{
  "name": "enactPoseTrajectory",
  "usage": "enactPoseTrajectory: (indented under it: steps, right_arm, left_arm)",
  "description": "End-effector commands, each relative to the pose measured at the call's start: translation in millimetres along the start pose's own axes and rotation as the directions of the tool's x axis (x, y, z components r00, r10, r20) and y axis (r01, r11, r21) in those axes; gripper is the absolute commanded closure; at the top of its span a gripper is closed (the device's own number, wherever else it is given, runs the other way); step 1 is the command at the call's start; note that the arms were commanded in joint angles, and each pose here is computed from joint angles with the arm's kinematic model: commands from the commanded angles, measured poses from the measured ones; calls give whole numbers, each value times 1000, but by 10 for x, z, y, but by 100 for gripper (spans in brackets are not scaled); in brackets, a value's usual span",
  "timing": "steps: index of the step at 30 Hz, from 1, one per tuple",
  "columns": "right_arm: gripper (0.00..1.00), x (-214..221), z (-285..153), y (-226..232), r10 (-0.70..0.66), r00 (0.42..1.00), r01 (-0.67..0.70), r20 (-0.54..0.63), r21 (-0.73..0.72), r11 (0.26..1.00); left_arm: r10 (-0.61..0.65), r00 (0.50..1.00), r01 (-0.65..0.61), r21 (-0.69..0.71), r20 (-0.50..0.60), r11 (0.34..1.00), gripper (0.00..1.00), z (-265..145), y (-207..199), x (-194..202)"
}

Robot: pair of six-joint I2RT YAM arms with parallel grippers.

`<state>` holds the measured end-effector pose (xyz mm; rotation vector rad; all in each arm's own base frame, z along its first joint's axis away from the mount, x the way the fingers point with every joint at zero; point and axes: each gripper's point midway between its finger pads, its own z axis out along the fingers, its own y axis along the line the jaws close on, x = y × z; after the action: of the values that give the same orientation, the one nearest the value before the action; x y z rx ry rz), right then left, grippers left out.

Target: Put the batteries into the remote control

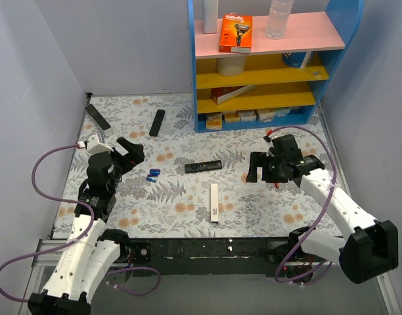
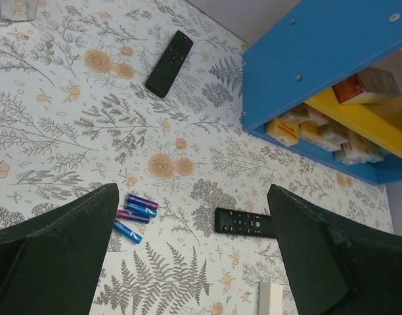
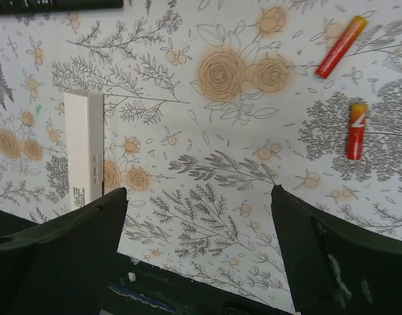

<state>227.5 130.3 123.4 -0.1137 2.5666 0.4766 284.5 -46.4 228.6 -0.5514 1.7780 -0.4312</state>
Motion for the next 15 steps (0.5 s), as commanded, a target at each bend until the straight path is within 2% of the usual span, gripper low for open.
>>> enactPoseTrajectory:
  steps: [1,9,11,15]
  right_arm:
    - [3,73,181,207,9,999,-11,-54,-28,1000]
    - [4,345,536,754,-61,980,60,-188,-10,998]
    - [5,313,564,988,-91,980,89,-176,-18,996]
    - [7,410,730,1305,-144,964,141,-222,-30,990]
  left_arm:
    - [69,997,-70,42,28,997,2,10,-104,-31]
    - [90,996,-89,90,-1,992,2,123,-186,187]
    - [113,994,-111,100,-8,989,2,147,-208,246]
    - [158,987,-157,81,-7,984,2,204,-197,339]
